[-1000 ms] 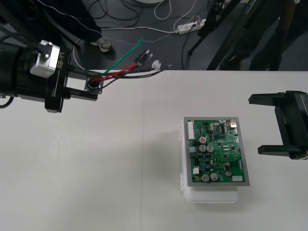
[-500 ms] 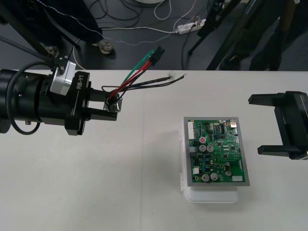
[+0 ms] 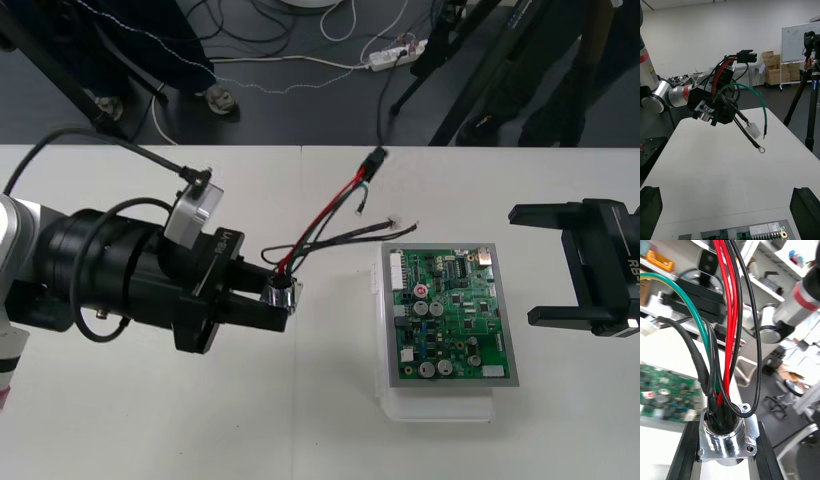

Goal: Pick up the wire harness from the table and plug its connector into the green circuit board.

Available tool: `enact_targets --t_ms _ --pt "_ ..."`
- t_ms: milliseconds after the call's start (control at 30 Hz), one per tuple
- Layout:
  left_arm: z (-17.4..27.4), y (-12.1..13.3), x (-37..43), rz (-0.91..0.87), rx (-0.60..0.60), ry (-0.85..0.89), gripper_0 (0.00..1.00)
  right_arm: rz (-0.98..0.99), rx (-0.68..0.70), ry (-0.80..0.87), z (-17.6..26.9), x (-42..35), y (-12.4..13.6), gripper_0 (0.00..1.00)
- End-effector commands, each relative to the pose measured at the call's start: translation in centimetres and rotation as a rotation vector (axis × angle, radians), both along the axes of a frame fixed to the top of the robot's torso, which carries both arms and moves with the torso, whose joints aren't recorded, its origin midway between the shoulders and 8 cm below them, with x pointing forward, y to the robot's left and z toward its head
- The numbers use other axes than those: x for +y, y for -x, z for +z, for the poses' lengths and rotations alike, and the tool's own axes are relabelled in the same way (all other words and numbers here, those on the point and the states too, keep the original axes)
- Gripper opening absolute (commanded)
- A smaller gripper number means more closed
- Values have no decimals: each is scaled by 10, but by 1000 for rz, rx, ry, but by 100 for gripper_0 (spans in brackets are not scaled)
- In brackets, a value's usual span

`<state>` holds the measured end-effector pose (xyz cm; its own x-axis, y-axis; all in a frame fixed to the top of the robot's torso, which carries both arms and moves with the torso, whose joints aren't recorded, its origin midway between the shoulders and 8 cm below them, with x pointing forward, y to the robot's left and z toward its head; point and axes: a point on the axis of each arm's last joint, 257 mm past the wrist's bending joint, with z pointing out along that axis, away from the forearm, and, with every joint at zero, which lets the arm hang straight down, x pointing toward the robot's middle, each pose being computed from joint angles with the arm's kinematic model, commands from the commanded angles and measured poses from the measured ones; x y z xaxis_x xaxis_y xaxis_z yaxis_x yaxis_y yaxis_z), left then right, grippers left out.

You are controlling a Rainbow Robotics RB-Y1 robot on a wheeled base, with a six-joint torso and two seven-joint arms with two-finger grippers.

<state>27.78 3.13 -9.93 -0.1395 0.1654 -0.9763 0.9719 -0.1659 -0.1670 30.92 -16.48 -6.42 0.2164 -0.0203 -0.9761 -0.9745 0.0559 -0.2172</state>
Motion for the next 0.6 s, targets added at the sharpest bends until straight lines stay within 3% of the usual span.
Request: enact_targets --t_ms 33,400,600 --pt "-6 43 -16 -117 59 27 0 29 -76 47 10 2 -1 100" --pt "-26 97 -37 -260 216 27 0 55 -107 13 53 4 -23 100" --pt "-25 118 -47 -323 233 33 0 167 18 -66 57 17 -15 100"
